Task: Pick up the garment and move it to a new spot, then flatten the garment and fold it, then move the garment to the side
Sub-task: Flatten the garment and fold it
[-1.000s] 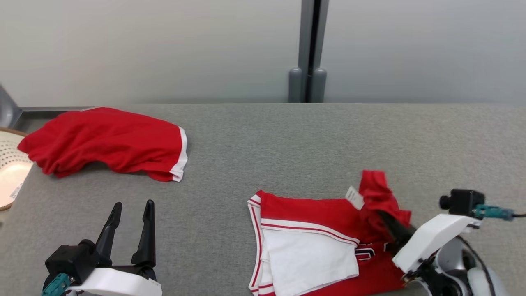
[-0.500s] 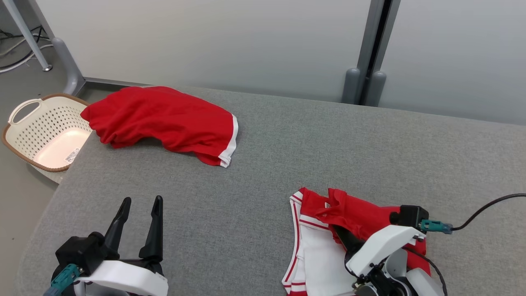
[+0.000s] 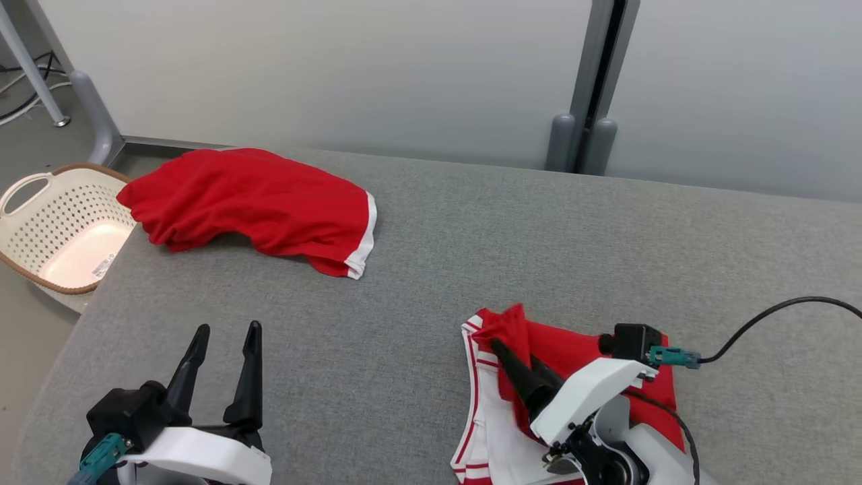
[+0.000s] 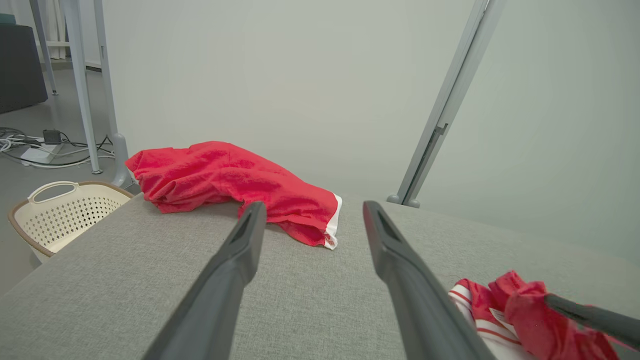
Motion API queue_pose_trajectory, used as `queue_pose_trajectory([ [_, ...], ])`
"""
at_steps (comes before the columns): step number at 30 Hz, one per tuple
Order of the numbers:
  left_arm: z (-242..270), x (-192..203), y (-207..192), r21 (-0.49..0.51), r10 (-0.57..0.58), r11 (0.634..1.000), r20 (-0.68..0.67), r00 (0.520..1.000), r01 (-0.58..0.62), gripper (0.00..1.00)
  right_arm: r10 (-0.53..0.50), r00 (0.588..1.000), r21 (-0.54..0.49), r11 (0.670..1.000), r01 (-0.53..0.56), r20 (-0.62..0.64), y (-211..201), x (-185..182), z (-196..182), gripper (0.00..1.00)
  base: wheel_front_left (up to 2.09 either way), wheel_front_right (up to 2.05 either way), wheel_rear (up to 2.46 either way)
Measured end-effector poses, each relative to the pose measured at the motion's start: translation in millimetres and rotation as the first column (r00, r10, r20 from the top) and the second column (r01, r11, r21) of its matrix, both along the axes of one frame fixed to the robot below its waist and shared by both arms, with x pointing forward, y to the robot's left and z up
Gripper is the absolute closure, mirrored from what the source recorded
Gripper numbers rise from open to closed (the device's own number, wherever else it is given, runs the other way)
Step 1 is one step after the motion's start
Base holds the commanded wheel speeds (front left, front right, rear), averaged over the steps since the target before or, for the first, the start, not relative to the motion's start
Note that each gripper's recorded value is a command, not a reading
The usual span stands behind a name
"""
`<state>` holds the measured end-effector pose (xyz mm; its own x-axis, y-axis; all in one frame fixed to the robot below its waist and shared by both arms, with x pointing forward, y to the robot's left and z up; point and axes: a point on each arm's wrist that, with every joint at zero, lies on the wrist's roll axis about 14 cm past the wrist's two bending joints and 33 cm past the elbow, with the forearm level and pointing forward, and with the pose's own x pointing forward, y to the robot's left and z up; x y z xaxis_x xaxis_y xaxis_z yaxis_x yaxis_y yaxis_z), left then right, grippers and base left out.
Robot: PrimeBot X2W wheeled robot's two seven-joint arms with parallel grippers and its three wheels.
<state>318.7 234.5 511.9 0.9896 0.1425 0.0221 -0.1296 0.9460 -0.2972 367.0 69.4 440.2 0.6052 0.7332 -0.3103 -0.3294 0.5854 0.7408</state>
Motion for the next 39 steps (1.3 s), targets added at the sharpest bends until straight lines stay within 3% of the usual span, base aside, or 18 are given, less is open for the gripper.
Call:
queue_pose_trajectory([
  [7, 0, 7, -11, 0.003, -0.039, 0.999, 0.002, 0.999, 0.039, 0.00, -0.079, 0.988, 0.094, 0.993, 0.067, 0.130, -15, 20, 49, 0.00, 0.00, 0.00, 0.00],
  [12, 1, 12, -22, -0.004, -0.070, 0.998, 0.009, 0.997, 0.070, 0.00, -0.206, 0.939, 0.100, 0.977, 0.186, 0.275, -69, 48, 80, 0.00, 0.00, 0.00, 0.00],
  [14, 3, 14, -24, -0.004, -0.076, 0.997, 0.016, 0.997, 0.076, 0.00, -0.255, 0.902, 0.068, 0.967, 0.247, 0.349, -98, 59, 88, 0.00, 0.00, 0.00, 0.00],
  [16, 7, 15, -24, -0.005, -0.077, 0.997, 0.028, 0.997, 0.077, 0.00, -0.248, 0.856, -0.042, 0.953, 0.299, 0.453, -130, 69, 88, 0.00, 0.00, 0.00, 0.00],
  [18, 9, 16, -23, -0.007, -0.071, 0.997, 0.037, 0.997, 0.071, 0.00, -0.273, 0.833, -0.096, 0.928, 0.359, 0.481, -157, 74, 83, 0.00, 0.00, 0.00, 0.00],
  [21, 11, 15, -20, -0.005, -0.059, 0.998, 0.046, 0.997, 0.059, 0.00, -0.281, 0.832, -0.146, 0.909, 0.391, 0.478, -169, 72, 68, 0.00, 0.00, 0.00, 0.00],
  [24, 11, 14, -17, -0.004, -0.053, 0.999, 0.046, 0.998, 0.053, 0.00, -0.253, 0.846, -0.183, 0.909, 0.374, 0.469, -161, 69, 59, 0.00, 0.00, 0.00, 0.00],
  [25, 11, 14, -17, -0.003, -0.051, 0.999, 0.046, 0.998, 0.052, 0.00, -0.241, 0.860, -0.199, 0.911, 0.360, 0.451, -156, 67, 53, 0.73, 0.00, 0.00, 0.00],
  [26, 11, 13, -16, -0.002, -0.050, 0.999, 0.046, 0.998, 0.050, 0.00, -0.221, 0.877, -0.230, 0.911, 0.342, 0.426, -152, 63, 42, 1.00, 0.00, 0.00, 0.00],
  [31, 10, 8, -10, -0.002, -0.030, 1.000, 0.047, 0.998, 0.030, 0.00, -0.121, 0.965, -0.341, 0.919, 0.197, 0.231, -121, 34, -12, 1.00, 0.00, 0.00, 0.00],
  [39, 7, -4, 6, 0.000, 0.025, 1.000, 0.040, 0.999, -0.025, 0.00, 0.030, 0.997, -0.337, 0.941, -0.005, 0.069, -62, -15, -47, 1.00, 0.00, 0.00, 0.00],
])
